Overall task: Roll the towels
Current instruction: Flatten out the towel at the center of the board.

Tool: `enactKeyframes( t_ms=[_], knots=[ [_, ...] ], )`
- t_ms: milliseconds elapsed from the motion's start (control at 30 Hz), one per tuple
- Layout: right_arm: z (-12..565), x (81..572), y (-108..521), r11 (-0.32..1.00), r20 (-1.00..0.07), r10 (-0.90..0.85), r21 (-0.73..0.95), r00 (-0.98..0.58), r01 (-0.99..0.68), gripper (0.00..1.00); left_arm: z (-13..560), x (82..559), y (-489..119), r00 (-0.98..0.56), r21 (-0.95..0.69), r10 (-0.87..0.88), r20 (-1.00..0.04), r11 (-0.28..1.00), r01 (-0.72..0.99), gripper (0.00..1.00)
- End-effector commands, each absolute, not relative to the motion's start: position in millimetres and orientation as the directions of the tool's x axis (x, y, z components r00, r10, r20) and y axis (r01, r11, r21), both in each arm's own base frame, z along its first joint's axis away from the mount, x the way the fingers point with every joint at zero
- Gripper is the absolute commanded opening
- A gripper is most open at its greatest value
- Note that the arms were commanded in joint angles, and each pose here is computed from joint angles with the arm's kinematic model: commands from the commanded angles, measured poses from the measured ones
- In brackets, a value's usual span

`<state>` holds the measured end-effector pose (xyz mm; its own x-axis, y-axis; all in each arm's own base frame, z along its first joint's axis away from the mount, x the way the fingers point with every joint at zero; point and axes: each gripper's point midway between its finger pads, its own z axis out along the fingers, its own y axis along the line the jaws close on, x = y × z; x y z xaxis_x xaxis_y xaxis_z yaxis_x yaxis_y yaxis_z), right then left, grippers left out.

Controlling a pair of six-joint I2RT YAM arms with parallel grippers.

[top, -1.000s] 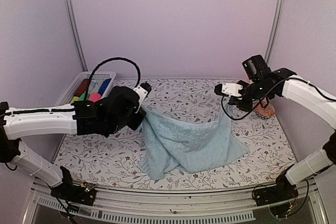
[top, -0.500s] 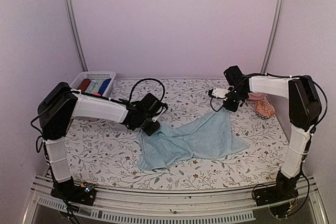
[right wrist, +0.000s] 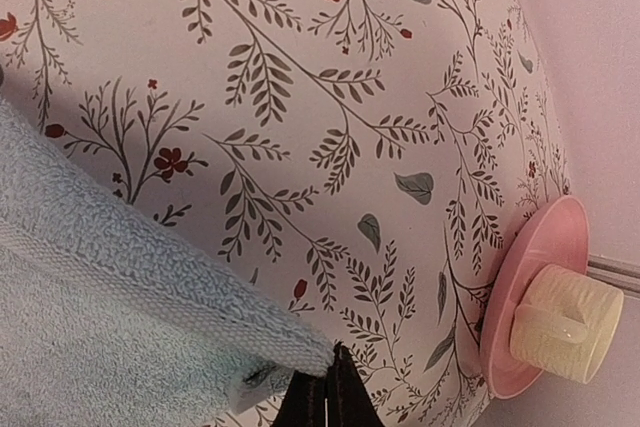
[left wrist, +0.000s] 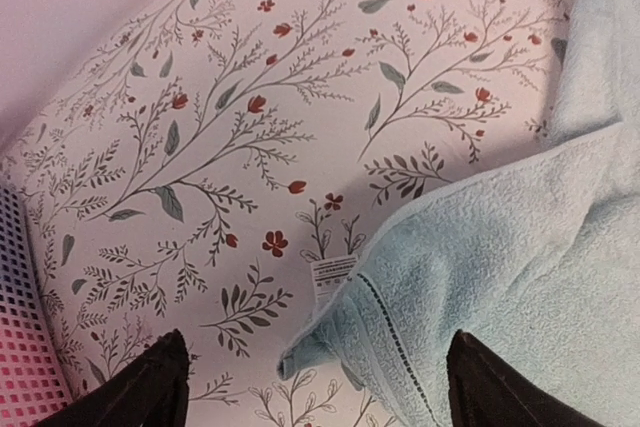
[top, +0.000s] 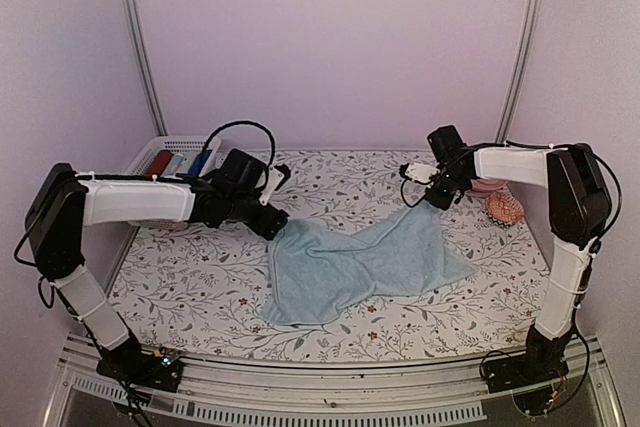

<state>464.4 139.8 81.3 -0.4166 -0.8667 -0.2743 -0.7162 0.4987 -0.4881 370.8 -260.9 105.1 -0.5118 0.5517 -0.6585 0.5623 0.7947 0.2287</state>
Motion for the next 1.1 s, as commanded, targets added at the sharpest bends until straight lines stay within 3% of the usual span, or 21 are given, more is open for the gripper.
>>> enactKeyframes(
  t_ms=[0, 200, 333, 533, 1067],
  knots=[
    [68.8, 468.4, 139.6, 0.537, -0.299, -0.844, -0.472, -0.446, -0.700, 0.03, 113.4, 371.2, -240.9, -0.549, 0.087, 0.458, -0.699, 0.816, 0.571, 0.89],
    [61.2, 466.2, 140.0, 0.539, -0.295, -0.843, -0.459, -0.451, -0.706, 0.04, 103.1, 362.9, -214.4, -0.624, -0.124, 0.306, -0.719, 0.827, 0.549, 0.81],
    [63.0, 463.1, 141.3, 0.542, -0.306, -0.840, -0.450, -0.448, -0.710, 0.04, 89.7, 362.7, -209.9, -0.624, -0.131, 0.297, -0.723, 0.828, 0.545, 0.80],
    [65.7, 458.2, 143.3, 0.545, -0.322, -0.837, -0.440, -0.442, -0.714, 0.04, 66.0, 366.3, -214.7, -0.644, -0.187, 0.290, -0.708, 0.802, 0.567, 0.69],
    [65.3, 453.5, 147.5, 0.554, -0.342, -0.830, -0.413, -0.441, -0.722, 0.03, 51.3, 390.4, -220.1, -0.659, -0.209, 0.288, -0.694, 0.796, 0.568, 0.52]
  ],
)
